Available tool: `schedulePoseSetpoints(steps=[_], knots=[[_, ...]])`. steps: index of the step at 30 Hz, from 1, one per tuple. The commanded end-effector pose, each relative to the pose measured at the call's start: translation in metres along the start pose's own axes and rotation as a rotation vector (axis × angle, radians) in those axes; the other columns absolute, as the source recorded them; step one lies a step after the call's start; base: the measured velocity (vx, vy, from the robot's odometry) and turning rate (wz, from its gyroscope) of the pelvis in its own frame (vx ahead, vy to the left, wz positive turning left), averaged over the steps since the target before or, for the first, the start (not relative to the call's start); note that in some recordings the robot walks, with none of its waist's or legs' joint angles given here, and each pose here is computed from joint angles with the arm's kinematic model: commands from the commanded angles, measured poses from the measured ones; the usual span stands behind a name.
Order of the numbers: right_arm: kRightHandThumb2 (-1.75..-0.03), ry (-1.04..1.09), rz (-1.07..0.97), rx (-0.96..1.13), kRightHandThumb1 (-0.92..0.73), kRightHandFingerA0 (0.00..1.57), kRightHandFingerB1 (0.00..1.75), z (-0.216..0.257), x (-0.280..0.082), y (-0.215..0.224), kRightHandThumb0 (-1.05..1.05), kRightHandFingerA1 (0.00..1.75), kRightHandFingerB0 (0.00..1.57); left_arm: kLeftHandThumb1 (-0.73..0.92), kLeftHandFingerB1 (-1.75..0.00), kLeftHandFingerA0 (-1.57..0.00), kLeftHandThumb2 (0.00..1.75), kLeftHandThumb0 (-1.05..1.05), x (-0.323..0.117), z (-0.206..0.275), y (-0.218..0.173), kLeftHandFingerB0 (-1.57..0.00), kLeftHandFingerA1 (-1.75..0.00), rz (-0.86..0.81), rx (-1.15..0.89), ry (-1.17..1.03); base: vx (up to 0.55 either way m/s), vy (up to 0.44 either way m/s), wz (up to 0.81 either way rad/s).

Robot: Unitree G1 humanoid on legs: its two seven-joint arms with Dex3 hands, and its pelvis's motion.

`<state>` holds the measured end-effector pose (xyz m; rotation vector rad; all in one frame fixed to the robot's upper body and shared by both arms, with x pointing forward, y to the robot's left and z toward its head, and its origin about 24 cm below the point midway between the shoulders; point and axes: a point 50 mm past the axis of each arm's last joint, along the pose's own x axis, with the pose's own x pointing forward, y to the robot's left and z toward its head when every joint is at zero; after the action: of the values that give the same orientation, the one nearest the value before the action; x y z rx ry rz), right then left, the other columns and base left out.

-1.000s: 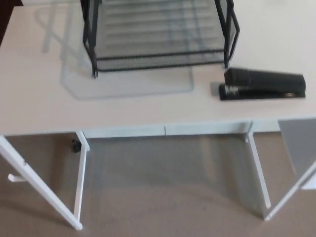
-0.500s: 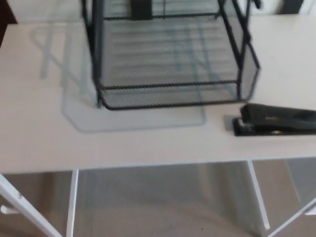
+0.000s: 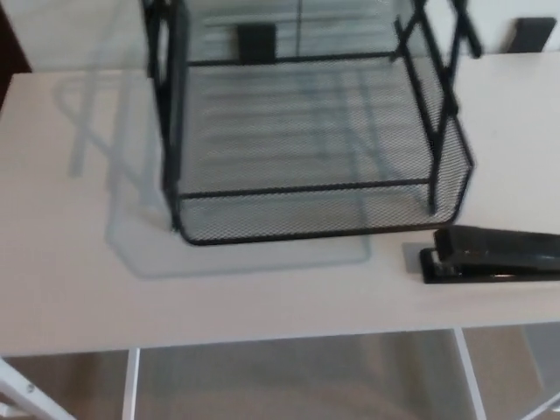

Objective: The robot walks towards a desk on which a file tray is kept in the middle and a stapler is kept to its right. The robot lifts the stapler using its right hand and places it on the file tray.

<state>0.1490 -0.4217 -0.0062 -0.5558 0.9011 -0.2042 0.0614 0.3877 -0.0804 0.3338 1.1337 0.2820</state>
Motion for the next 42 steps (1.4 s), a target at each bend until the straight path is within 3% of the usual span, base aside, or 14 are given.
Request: schedulePoseSetpoints(steps=[1, 6, 11, 12, 18, 20, 21, 22, 23, 26, 32, 35, 38, 42], knots=[[-0.59, 0.009, -0.042, 0.059, -0.54, 0.35, 0.21, -0.001, -0.003, -0.007, -0.33, 0.44, 0.09, 0.72, -0.47, -0.26, 0.93, -0.57, -0.001, 0.001, 0.006, -0.16, -0.55, 0.015, -0.005, -0.015, 0.01, -0.085, 0.04], [-0.56, 0.050, -0.074, 0.020, -0.56, 0.38, 0.25, -0.001, -0.004, -0.015, -0.37, 0.49, 0.04, 0.71, -0.48, -0.28, 0.92, -0.56, -0.003, 0.002, 0.008, -0.17, -0.55, 0.026, -0.025, -0.026, 0.03, 0.054, -0.09], [-0.56, 0.061, -0.089, 0.017, -0.55, 0.35, 0.25, -0.009, -0.005, -0.017, -0.41, 0.47, 0.06, 0.87, -0.38, -0.32, 0.64, -0.53, -0.004, 0.005, 0.009, -0.23, -0.48, 0.028, -0.026, -0.031, -0.01, 0.281, -0.03], [-0.58, 0.058, -0.098, 0.013, -0.52, 0.32, 0.22, -0.009, -0.005, -0.015, -0.38, 0.49, 0.10, 0.71, -0.48, -0.27, 0.93, -0.58, -0.005, 0.005, 0.010, -0.19, -0.55, 0.029, -0.027, -0.033, -0.08, 0.414, -0.03], [-0.58, 0.019, -0.126, 0.089, -0.54, 0.47, 0.21, -0.001, -0.006, -0.016, -0.36, 0.55, 0.05, 0.72, -0.48, -0.25, 0.94, -0.59, -0.011, 0.009, 0.018, -0.15, -0.55, 0.049, -0.085, -0.093, 0.05, 0.077, 0.07], [-0.76, 0.027, -0.155, 0.248, -0.43, 0.30, 0.24, 0.000, -0.006, -0.025, -0.33, 0.56, 0.01, 0.74, -0.47, -0.25, 0.95, -0.60, -0.013, 0.009, 0.023, -0.15, -0.53, 0.064, -0.114, -0.087, 0.00, 0.000, 0.00], [-0.77, -0.004, -0.167, 0.317, -0.44, 0.25, 0.20, 0.002, -0.007, -0.029, -0.33, 0.57, 0.00, 0.90, -0.37, -0.28, 0.65, -0.54, -0.012, 0.008, 0.025, -0.18, -0.46, 0.063, -0.186, -0.097, 0.04, -0.079, 0.09], [-0.77, -0.003, -0.168, 0.319, -0.44, 0.25, 0.20, 0.002, -0.007, -0.029, -0.33, 0.57, 0.00, 0.90, -0.37, -0.28, 0.65, -0.54, -0.012, 0.008, 0.025, -0.18, -0.46, 0.063, -0.187, -0.097, 0.03, -0.082, 0.04], [-0.57, -0.054, -0.200, 0.522, -0.58, 0.11, 0.24, 0.003, -0.009, -0.035, -0.26, 0.42, 0.02, 0.73, -0.45, -0.24, 0.93, -0.59, -0.011, 0.008, 0.028, -0.12, -0.52, 0.078, -0.241, -0.086, 0.03, -0.084, 0.05], [-0.72, -0.162, -0.279, 0.663, -0.46, 0.02, 0.16, 0.015, -0.015, -0.046, -0.27, 0.46, 0.02, 0.72, -0.46, -0.24, 0.96, -0.60, -0.012, 0.014, 0.031, -0.09, -0.54, 0.072, -0.263, -0.111, 0.02, -0.084, 0.02], [-0.57, -0.373, -0.431, 0.675, -0.58, 0.00, 0.12, 0.048, -0.029, -0.078, -0.39, 0.38, 0.00, 0.72, -0.45, -0.19, 0.95, -0.60, -0.009, 0.025, 0.029, -0.05, -0.54, 0.036, -0.312, -0.164, 0.00, 0.000, 0.00], [-0.58, -0.486, -0.527, 0.558, -0.53, 0.45, 0.30, 0.082, -0.036, -0.091, -0.42, 0.96, 0.05, 0.72, -0.46, -0.18, 0.96, -0.60, -0.010, 0.031, 0.033, -0.05, -0.56, 0.031, -0.325, -0.193, 0.00, 0.000, 0.00], [-0.71, -0.545, -0.521, 0.536, -0.41, 0.33, 0.47, 0.113, -0.037, -0.083, -0.44, 0.62, 0.19, 0.73, -0.46, -0.19, 0.93, -0.59, -0.011, 0.029, 0.033, -0.07, -0.54, 0.042, -0.331, -0.192, 0.00, 0.000, 0.00], [-0.74, -0.629, -0.445, 0.394, -0.35, 0.40, 0.49, 0.141, -0.036, -0.071, -0.57, 0.61, 0.25, 0.72, -0.46, -0.19, 0.92, -0.59, -0.012, 0.028, 0.034, -0.08, -0.54, 0.058, -0.343, -0.181, 0.00, 0.000, 0.00]])
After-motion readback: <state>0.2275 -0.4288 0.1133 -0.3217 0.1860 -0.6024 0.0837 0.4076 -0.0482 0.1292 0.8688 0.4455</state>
